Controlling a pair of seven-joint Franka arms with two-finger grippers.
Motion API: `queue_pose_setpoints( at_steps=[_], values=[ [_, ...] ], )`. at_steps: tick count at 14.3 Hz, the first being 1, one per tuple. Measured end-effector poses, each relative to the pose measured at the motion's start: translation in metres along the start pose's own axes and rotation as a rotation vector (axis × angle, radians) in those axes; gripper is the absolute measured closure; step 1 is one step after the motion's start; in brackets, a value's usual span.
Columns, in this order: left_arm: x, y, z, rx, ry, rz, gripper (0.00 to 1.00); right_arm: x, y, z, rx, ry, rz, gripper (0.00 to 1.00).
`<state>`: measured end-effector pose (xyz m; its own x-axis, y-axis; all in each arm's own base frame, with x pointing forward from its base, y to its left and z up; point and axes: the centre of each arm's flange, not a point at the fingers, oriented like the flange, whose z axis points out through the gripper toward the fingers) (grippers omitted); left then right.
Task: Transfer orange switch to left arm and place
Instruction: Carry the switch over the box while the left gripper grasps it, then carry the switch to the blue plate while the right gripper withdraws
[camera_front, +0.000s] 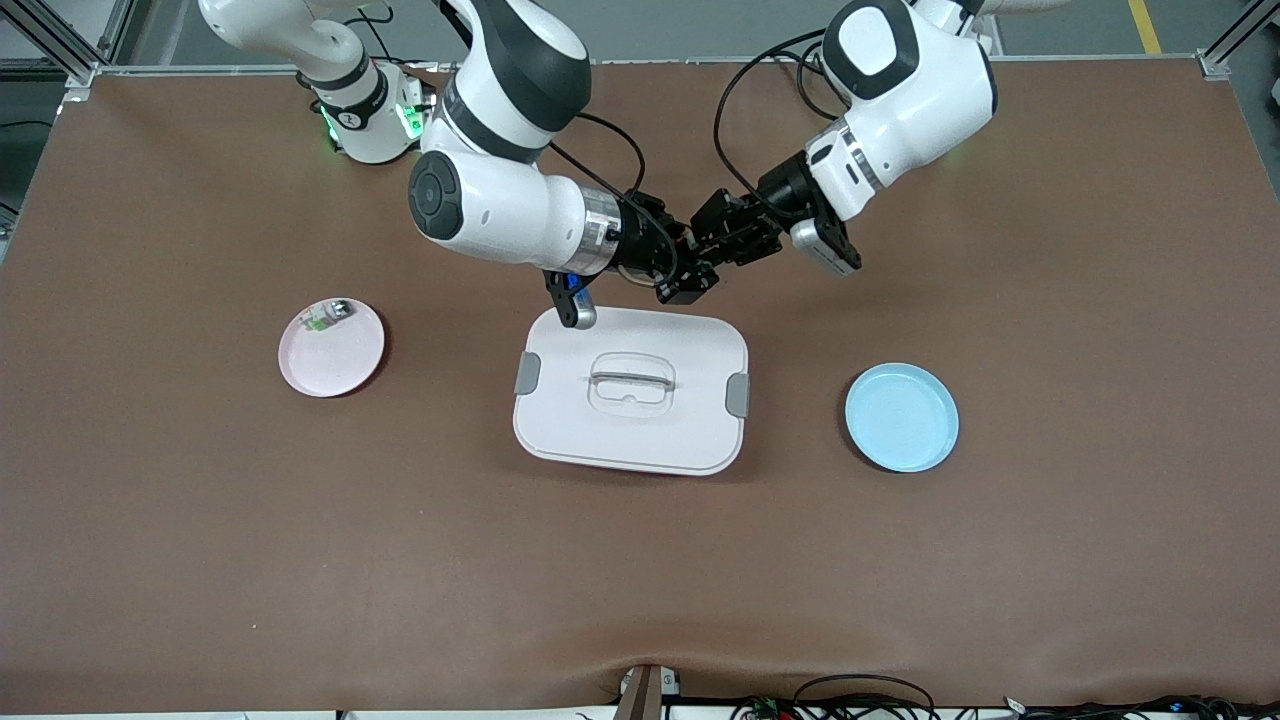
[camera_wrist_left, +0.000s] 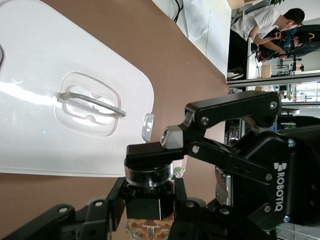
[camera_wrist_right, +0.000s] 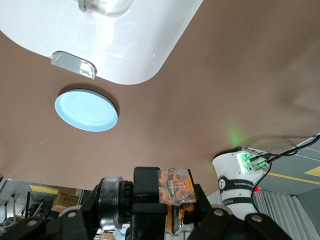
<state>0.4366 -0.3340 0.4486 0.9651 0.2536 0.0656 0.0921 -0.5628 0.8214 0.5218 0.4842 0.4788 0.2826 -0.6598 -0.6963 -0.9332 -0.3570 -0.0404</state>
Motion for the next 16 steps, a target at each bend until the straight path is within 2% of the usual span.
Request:
queue_pose_setpoints(
  at_steps=[5,9,10,12,16],
  values=[
    [0.0,0.0,0.0,0.0,0.001,0.003,0.57,0.0,0.0,0.0,0.002,0.0,-0.001,0.27],
    [0.006,0.002,-0.003,0.023,0.005,0.054,0.57,-0.003,-0.002,0.001,0.024,-0.001,-0.004,0.27],
    [0.008,0.002,-0.005,0.044,0.005,0.088,0.57,-0.004,-0.004,0.002,0.031,-0.002,-0.006,0.23],
    [0.018,-0.004,-0.01,0.103,0.007,0.167,0.57,-0.003,-0.005,0.003,0.029,-0.002,-0.007,0.02],
    [0.058,-0.033,-0.034,0.251,-0.003,0.297,0.57,-0.003,-0.004,0.004,0.006,-0.001,-0.007,0.0]
  ],
)
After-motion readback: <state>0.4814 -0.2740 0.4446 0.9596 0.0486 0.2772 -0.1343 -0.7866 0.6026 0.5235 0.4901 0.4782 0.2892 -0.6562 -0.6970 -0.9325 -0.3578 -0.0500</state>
